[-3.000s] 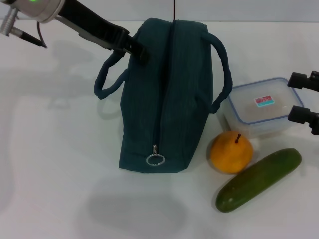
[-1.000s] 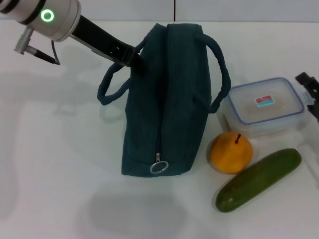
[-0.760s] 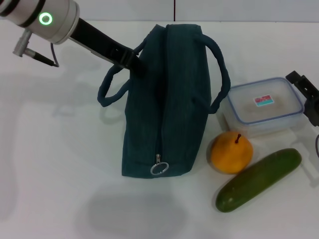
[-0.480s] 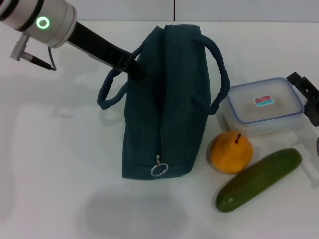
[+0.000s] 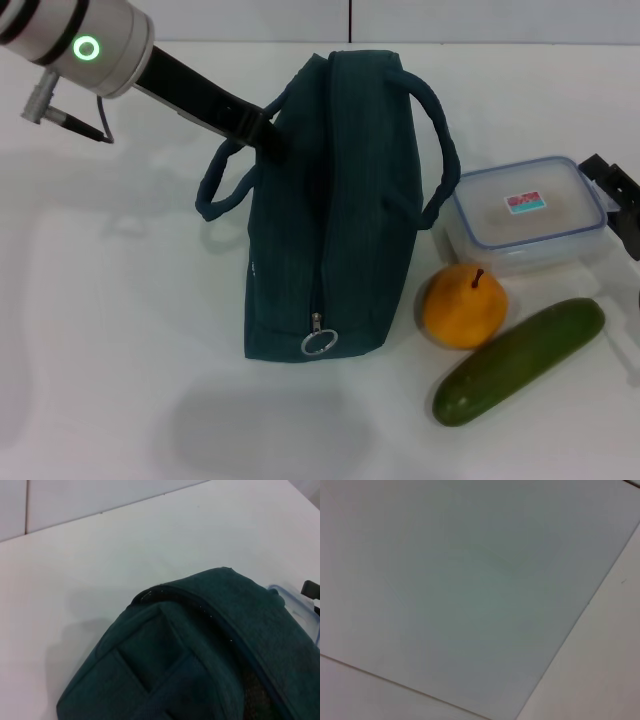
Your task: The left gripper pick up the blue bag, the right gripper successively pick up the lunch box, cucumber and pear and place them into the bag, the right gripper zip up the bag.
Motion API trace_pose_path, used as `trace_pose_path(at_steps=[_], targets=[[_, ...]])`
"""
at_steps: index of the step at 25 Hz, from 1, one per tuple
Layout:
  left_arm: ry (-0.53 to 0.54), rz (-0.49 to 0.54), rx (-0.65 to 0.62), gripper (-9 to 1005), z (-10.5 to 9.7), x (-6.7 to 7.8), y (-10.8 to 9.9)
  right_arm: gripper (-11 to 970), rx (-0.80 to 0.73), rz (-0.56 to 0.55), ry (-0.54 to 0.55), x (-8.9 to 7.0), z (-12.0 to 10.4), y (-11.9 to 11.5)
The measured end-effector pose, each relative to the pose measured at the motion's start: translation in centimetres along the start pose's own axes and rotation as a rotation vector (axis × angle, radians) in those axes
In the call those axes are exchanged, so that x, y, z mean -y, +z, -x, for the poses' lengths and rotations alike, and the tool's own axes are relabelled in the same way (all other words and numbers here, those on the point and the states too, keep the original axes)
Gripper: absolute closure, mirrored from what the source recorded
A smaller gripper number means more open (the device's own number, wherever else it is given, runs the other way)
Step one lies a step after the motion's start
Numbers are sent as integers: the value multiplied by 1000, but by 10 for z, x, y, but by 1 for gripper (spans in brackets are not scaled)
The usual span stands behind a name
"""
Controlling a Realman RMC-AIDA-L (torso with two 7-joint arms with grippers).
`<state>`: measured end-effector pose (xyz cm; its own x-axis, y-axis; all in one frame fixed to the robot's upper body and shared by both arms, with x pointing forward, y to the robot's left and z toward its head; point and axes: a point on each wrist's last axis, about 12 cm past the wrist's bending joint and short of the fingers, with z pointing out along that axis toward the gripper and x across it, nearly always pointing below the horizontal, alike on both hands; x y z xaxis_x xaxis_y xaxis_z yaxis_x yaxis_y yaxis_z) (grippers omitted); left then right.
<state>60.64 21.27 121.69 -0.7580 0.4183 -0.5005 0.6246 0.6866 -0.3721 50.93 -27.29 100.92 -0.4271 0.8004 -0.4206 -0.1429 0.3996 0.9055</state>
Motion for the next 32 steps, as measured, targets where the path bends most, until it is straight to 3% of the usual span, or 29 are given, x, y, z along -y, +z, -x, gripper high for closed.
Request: trace_pose_path(at_steps=[10, 20, 32], targets=[[-4, 0, -1, 960, 0, 0, 0, 683, 12, -9, 3, 2, 0, -4], [-2, -2, -1, 961, 0, 1, 1, 844, 17, -10, -4, 3, 3, -6], [15, -32, -12, 961, 2, 9, 5, 863, 16, 47, -40, -2, 10, -9]])
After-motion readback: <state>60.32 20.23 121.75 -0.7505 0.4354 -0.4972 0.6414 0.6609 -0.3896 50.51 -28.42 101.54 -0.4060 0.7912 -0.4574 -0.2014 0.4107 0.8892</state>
